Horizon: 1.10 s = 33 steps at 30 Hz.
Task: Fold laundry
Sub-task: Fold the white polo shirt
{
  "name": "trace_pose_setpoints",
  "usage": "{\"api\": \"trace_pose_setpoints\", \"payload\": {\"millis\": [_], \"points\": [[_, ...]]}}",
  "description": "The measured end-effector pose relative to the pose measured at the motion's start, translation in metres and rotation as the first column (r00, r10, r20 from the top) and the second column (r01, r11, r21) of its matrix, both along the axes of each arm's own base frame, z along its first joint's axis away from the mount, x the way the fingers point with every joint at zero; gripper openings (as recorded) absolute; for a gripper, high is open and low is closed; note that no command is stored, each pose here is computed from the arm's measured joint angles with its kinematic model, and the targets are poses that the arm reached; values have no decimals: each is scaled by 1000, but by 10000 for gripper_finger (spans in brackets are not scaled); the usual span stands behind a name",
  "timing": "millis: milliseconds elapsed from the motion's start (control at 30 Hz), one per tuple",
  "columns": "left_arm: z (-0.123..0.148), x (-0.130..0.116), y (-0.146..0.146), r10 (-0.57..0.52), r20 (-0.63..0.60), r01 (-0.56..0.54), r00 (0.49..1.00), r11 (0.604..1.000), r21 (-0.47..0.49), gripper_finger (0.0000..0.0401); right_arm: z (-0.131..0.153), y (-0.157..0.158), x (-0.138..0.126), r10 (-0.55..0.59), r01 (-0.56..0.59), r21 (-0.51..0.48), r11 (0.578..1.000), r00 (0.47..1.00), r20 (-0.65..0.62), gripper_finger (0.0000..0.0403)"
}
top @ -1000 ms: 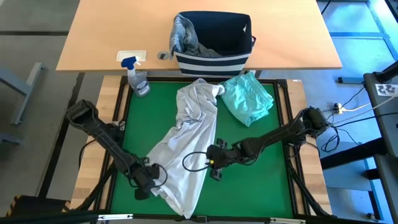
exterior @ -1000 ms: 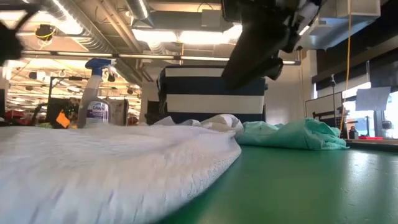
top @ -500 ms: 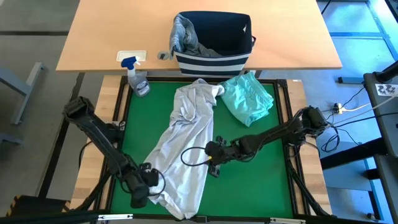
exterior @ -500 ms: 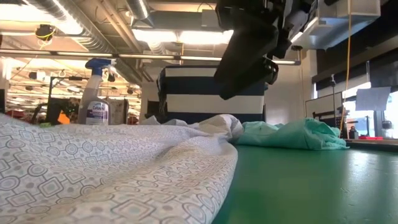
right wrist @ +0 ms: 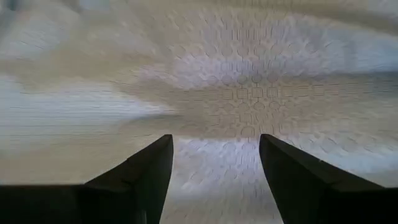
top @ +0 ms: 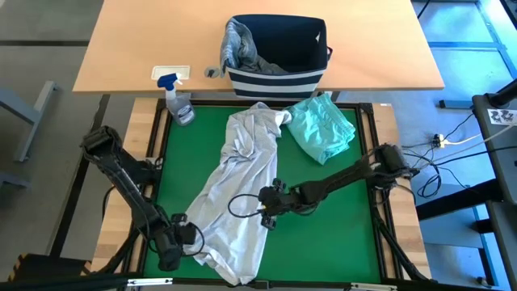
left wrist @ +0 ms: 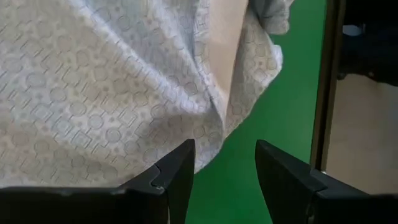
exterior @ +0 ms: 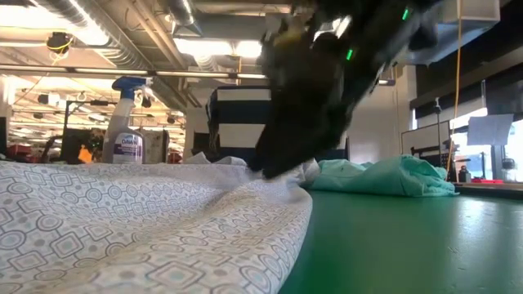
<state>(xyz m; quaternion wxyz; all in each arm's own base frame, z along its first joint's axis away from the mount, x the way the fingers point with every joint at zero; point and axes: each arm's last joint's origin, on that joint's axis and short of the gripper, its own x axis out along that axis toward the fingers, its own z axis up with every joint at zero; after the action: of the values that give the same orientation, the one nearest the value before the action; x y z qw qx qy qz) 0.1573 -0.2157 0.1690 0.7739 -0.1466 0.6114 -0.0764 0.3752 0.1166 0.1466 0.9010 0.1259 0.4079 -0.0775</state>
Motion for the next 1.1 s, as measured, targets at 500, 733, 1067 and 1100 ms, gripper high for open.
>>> {"api": "trace_pose_setpoints", "payload": {"millis": [500, 733, 1067, 1100], "points": [[30, -14, 16, 108, -144, -127, 984, 983, -133, 162, -16, -124, -6, 122, -211, -210, 955, 921, -370, 241], [55, -7, 34, 246, 144, -229, 959, 966, -121, 162, 33, -141, -34, 193, -205, 5, 979, 916, -350, 241], [52, 52, 40, 153, 420, -104, 894, 985, -138, 162, 104, -10, -76, 311, -311, 20, 950, 943, -123, 241], [52, 59, 40, 143, 433, -95, 890, 987, -130, 162, 103, 5, -81, 313, -316, 0, 949, 941, -125, 241]]}}
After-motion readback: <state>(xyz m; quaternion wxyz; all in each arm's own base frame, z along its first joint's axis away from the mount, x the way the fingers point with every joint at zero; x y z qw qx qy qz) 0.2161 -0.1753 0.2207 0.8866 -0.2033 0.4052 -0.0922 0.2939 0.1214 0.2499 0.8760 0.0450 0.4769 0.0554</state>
